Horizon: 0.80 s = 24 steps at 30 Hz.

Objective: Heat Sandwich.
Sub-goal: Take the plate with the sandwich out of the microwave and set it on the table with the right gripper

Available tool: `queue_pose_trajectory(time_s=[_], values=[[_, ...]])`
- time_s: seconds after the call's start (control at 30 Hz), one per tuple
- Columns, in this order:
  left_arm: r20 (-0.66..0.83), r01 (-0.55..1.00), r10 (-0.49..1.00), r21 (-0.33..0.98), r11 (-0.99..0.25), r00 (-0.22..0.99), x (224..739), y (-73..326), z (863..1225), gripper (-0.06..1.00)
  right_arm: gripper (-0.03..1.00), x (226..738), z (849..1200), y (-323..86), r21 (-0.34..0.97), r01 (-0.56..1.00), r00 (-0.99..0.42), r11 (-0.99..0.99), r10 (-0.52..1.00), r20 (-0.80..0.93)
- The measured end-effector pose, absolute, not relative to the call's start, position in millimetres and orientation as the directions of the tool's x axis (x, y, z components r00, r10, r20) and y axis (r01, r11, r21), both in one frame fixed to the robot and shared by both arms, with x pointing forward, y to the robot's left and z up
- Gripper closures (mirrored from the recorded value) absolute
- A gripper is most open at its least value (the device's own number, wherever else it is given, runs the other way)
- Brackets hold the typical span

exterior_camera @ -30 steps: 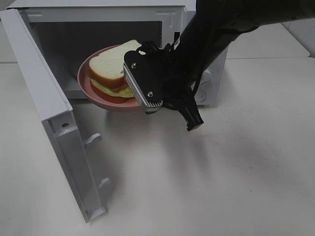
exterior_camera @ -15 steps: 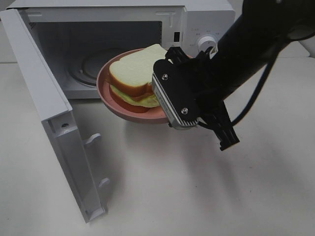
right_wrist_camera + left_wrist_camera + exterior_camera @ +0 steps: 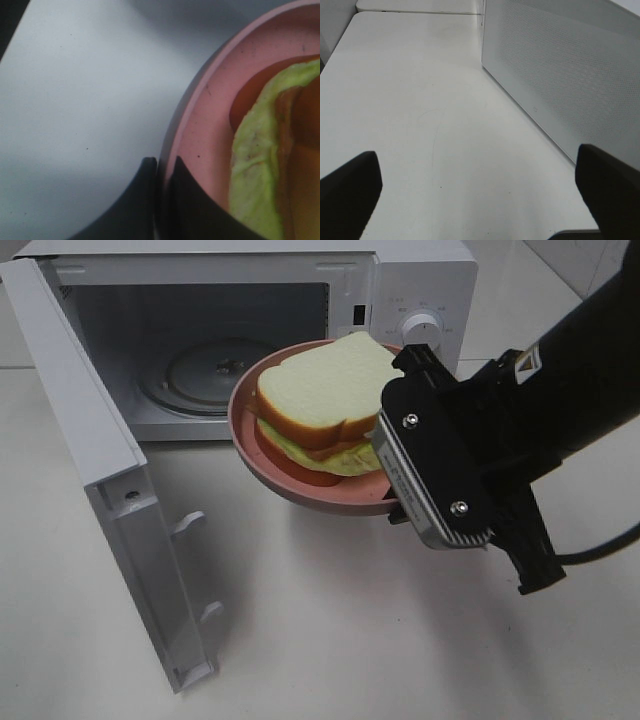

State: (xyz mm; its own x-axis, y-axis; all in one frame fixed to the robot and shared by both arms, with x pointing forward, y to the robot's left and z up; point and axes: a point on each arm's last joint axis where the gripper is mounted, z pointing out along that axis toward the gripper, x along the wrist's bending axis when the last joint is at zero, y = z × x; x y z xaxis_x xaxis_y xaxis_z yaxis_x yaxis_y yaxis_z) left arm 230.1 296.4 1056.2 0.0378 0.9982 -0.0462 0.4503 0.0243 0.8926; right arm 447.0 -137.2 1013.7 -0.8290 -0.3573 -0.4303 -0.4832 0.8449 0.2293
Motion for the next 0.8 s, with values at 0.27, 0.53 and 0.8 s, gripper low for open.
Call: queue_pose_trajectory(time_s=[0.27,0.53,0.8], values=[[-0.046,0.450,0.998,0.893,0.024,0.038,230.1,296.4,1056.2,-0.03,0.94,426.8,1016.0,-151.2,0.235,-0.476,-0.827,0.847,-0.341,-0.447],[-0.046,0.450,0.998,0.893,0.024,0.038,230.1,296.4,1056.2,-0.03,0.94,405.3,1022.5,-167.1,0.247,-0.454,-0.825,0.856,-0.298,-0.481],[-0.046,0.450,0.998,0.893,0.024,0.038,230.1,296.4,1056.2,-0.03,0.94,387.4,1026.9,-180.4,0.249,-0.441,-0.823,0.862,-0.278,-0.495]])
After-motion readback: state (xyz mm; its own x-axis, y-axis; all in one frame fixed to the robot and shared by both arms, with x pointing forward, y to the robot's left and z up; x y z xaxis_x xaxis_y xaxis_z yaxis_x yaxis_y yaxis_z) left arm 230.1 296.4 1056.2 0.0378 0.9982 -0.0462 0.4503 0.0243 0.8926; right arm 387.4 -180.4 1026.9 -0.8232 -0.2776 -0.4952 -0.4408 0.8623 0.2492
